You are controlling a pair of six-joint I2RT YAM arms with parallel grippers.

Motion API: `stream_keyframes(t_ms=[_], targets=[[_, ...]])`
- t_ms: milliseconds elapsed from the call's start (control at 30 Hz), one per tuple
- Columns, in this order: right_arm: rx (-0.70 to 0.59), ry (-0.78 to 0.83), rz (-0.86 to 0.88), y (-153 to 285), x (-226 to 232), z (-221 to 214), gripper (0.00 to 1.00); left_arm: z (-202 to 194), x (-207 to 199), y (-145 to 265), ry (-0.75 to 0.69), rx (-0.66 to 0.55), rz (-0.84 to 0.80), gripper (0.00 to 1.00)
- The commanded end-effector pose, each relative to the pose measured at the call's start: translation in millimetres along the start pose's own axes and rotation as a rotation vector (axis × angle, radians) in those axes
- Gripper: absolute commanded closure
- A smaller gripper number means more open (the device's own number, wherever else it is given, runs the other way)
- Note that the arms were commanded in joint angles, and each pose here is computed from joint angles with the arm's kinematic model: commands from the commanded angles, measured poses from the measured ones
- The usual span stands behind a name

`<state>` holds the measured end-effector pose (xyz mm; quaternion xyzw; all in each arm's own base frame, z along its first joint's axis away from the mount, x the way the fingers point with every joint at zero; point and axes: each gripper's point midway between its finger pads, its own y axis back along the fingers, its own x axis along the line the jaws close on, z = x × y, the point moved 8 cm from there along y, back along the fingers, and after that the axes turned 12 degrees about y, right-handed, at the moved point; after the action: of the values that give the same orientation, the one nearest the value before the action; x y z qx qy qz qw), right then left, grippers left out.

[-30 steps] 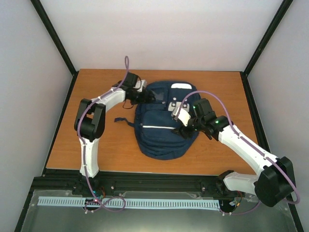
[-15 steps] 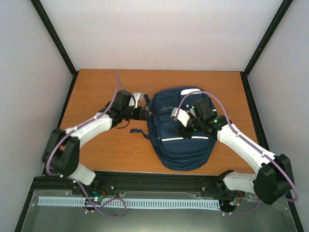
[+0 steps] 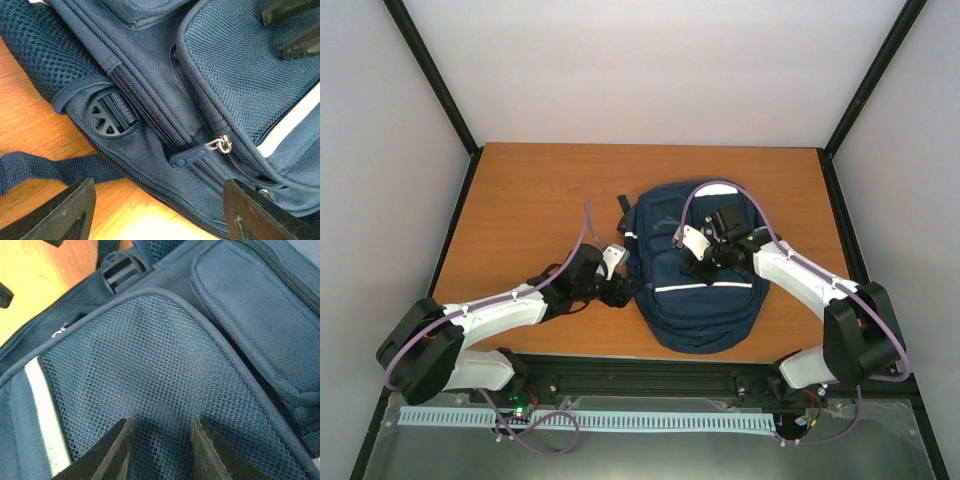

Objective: Pack the student bag
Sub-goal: Zip the student bag at the center of the board.

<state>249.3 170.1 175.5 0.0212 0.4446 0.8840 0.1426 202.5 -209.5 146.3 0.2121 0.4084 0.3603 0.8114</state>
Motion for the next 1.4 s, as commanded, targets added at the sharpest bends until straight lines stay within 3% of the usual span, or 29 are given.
stream_keyframes(t_ms=[0, 133, 633, 1000, 1367], targets=[[0.027, -0.067, -0.004, -3, -16, -6, 0.69, 11, -6, -6, -0.139, -0.095, -0.039, 0.29], [0.056, -0.135, 0.002, -9, -28, -19, 0.72, 12, -10, -19, -0.203, -0.064, -0.093, 0.30], [0.103, -0.186, 0.056, -22, -32, -34, 0.72, 7, -12, -44, -0.286, -0.022, -0.174, 0.47], [0.106, -0.187, 0.059, -21, -32, -34, 0.71, 18, -26, -14, -0.355, -0.161, -0.145, 0.51], [0.109, -0.193, 0.065, -22, -31, -35, 0.71, -1, -15, -53, -0.383, 0.023, -0.164, 0.48]])
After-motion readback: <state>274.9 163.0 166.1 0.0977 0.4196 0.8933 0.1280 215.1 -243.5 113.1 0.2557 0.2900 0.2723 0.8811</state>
